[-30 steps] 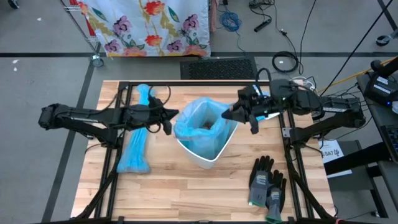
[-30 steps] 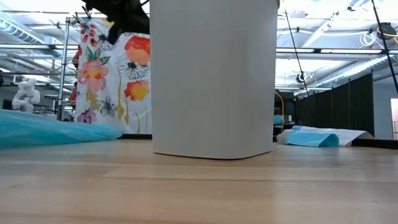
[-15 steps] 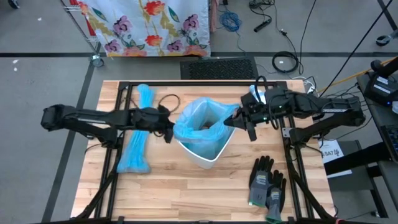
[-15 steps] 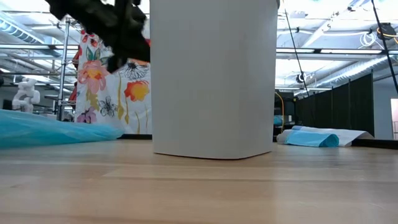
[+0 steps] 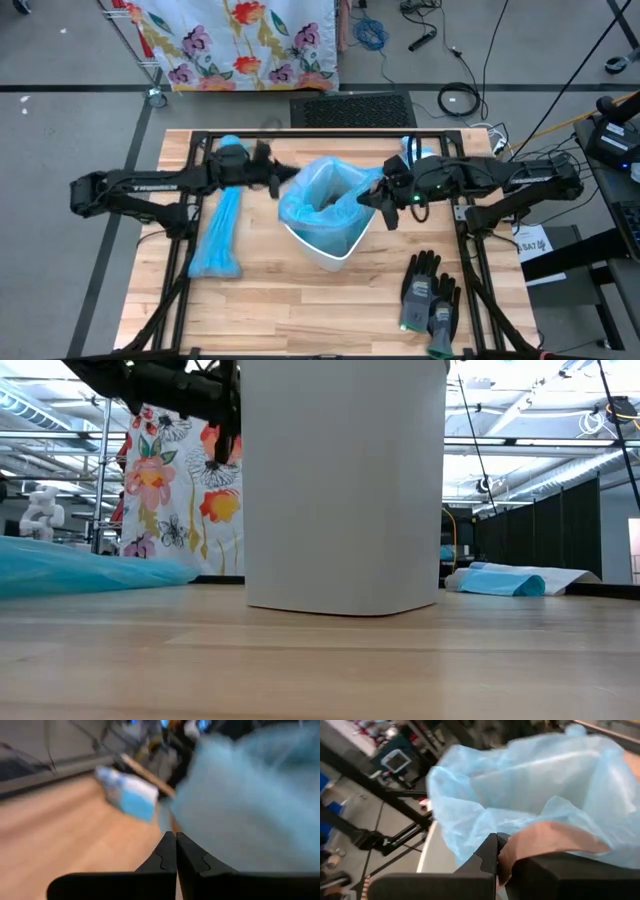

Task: Place trash/remove bag and relplace
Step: Remove the blue trash bag from the white trash bin

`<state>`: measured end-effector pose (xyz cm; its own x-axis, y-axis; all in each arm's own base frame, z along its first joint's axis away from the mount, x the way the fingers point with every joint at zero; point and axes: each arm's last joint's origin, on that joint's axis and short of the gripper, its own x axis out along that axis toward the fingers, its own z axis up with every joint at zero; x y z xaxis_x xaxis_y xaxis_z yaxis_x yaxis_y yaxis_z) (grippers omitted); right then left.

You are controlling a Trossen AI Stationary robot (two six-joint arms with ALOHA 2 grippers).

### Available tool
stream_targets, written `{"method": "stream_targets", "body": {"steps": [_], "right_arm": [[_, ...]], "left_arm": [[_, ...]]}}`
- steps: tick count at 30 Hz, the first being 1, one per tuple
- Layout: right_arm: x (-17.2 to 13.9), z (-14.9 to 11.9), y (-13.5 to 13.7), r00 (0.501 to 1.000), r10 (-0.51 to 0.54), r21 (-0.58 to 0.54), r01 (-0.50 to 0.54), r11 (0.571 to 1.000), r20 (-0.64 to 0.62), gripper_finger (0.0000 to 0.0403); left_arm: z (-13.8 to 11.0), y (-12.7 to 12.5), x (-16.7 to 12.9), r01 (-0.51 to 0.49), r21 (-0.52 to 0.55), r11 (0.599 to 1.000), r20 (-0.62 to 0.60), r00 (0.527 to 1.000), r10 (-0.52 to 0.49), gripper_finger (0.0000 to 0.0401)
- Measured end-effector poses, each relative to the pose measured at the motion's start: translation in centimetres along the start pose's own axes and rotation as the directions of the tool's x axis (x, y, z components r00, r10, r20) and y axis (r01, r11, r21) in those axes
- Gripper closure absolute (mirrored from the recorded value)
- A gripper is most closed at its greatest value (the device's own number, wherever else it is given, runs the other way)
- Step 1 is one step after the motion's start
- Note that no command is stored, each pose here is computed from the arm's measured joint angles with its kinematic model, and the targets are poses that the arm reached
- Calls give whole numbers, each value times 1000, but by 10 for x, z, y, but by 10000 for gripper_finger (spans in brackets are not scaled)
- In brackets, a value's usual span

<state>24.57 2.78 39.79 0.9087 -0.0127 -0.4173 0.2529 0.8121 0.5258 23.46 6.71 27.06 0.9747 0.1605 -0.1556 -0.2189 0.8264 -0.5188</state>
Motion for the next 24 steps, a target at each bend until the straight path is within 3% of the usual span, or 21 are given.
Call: {"method": "stream_targets", "body": {"steps": [3, 5, 8, 15, 24], "right_arm": [[12, -3, -1, 999, -33, 28, 34, 999, -21, 403], [23, -5, -1, 999, -40, 36, 41, 999, -27, 403], [43, -6, 0, 999, -40, 28, 41, 999, -10, 403], [70, 2, 10, 992, 44, 2, -45, 999, 121, 403], [72, 7, 4, 983, -25, 1, 25, 1000, 179, 403]], "left_arm": [[21, -1, -16, 66, 63, 996, 104, 992, -72, 401], [33, -6, -24, 164, 112, 980, 160, 970, -181, 401], [39, -7, -30, 242, 143, 960, 155, 952, -263, 401], [32, 14, -31, 149, 63, 987, 30, 988, -151, 401], [16, 33, -53, -10, 62, 998, -173, 985, 20, 401]]}}
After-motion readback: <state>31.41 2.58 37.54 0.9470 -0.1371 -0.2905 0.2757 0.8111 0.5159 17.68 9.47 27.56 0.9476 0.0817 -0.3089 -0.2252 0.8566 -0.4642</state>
